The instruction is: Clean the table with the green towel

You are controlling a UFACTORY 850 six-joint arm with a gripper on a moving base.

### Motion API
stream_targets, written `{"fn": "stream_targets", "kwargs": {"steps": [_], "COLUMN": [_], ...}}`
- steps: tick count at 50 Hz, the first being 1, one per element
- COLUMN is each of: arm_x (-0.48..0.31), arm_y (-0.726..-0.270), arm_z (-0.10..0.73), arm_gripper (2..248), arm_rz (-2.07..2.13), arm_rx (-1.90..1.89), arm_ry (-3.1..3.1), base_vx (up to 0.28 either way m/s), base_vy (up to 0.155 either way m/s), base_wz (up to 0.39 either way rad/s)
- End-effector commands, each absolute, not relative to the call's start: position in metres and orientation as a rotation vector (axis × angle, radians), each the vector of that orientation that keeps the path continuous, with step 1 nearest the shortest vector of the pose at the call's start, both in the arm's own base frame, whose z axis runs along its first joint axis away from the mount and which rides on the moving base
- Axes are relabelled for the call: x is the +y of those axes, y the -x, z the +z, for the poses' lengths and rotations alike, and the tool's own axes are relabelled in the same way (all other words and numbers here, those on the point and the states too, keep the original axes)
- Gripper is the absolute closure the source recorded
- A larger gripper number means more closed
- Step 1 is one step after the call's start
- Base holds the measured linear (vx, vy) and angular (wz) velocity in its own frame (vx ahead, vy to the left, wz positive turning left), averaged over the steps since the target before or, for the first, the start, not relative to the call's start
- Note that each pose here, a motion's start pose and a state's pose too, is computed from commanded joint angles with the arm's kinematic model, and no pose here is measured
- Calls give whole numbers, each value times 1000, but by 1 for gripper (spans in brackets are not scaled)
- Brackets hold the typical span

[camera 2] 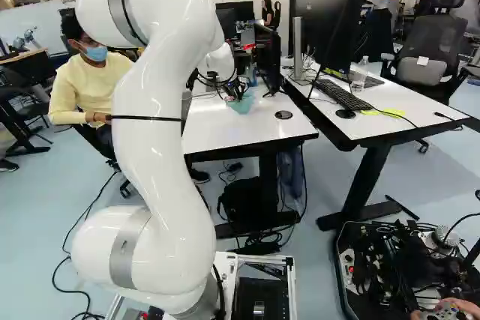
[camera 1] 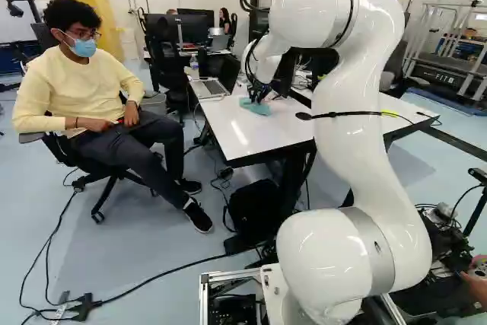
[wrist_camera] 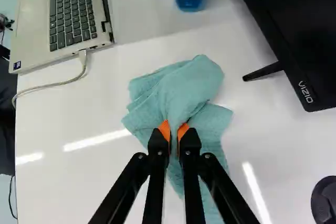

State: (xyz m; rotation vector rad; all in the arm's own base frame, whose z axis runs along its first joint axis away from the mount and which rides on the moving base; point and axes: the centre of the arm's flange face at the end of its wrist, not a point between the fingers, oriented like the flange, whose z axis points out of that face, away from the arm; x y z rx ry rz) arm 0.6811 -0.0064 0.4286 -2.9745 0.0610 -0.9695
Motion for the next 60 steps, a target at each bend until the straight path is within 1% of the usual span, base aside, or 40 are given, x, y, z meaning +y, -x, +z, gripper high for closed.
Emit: {"fn": "stream_targets", "kwargs": {"steps": [28, 46, 60], "arm_x": [11, -3, -26], "arm_y": [-635, -603, -591], "arm_z": [433, 435, 435], "arm_gripper": [213, 213, 213], "arm_rz": [-910, -879, -871], "arm_rx": [21, 55, 115], "arm_ry": [2986, 3002, 3014], "base_vx": [0, 0, 0], "base_vy": [0, 0, 0], "base_wz": [0, 0, 0]}}
